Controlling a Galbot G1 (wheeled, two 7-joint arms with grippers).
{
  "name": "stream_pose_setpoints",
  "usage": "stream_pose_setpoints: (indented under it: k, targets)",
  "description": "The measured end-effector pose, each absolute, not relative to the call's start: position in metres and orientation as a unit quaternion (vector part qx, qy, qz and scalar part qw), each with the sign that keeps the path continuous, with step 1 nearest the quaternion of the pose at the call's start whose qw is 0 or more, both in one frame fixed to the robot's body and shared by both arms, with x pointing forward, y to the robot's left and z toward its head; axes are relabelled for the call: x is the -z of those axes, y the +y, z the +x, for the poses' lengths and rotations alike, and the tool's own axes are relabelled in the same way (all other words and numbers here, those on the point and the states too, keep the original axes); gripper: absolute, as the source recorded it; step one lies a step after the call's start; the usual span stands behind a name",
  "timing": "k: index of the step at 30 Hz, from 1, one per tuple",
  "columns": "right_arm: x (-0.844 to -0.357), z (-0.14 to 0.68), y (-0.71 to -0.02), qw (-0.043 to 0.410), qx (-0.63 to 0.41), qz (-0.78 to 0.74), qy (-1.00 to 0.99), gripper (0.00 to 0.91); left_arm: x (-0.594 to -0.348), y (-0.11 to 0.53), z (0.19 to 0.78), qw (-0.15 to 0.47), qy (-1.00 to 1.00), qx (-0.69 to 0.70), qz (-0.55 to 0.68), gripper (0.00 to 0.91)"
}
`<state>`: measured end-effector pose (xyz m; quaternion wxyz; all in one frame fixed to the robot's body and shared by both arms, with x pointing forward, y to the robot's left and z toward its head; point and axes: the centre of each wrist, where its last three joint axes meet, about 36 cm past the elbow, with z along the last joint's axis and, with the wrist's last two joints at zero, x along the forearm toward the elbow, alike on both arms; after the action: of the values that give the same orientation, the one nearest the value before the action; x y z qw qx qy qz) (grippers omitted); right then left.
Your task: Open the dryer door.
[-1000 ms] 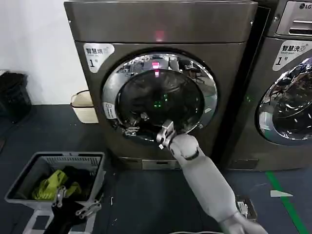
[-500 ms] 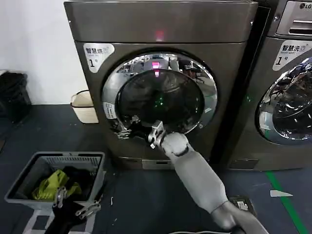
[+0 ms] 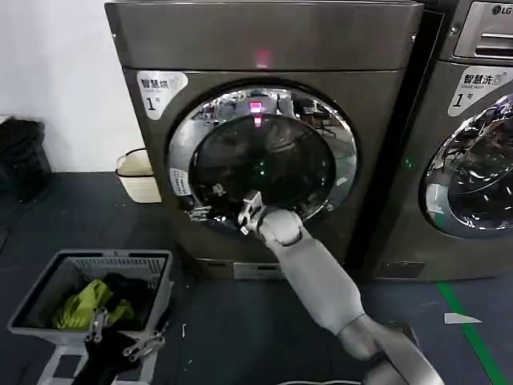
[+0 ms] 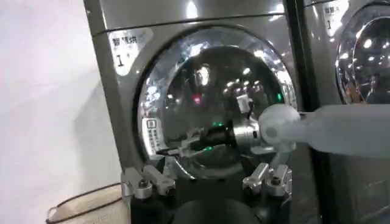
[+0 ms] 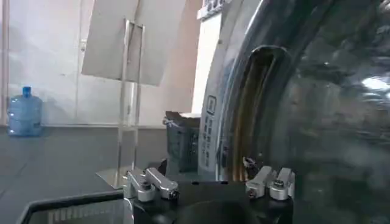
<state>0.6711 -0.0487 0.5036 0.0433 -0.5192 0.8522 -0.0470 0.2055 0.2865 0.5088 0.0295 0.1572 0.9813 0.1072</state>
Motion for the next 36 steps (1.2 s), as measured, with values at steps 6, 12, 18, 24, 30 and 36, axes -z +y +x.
stream_pose_setpoints:
  k: [6,12,18,24,30,36]
  targets:
    - [-0.506,0.671,-0.053,0.041,0.052,-0.545,0.836,0.907,-0.512,0.290,0.208,0.018,0.982,-0.116,0.147,0.907]
    - [-0.503,0.663,-0.057,0.032,0.058,-0.565,0.822,0.907,-0.516,0.293,0.212,-0.014,0.985,-0.114,0.127,0.907]
    - [-0.501,0.653,-0.067,0.020,0.066,-0.607,0.792,0.907,-0.519,0.307,0.222,-0.021,0.988,-0.091,0.127,0.907]
    - [-0.503,0.642,-0.075,0.019,0.068,-0.640,0.765,0.907,-0.516,0.348,0.242,0.009,0.987,-0.093,0.128,0.907]
    - [-0.511,0.632,-0.085,0.020,0.070,-0.669,0.739,0.907,-0.508,0.386,0.255,0.004,0.988,-0.103,0.112,0.907]
    - [-0.516,0.624,-0.098,0.029,0.071,-0.690,0.720,0.907,-0.503,0.411,0.271,0.002,0.989,-0.099,0.109,0.907]
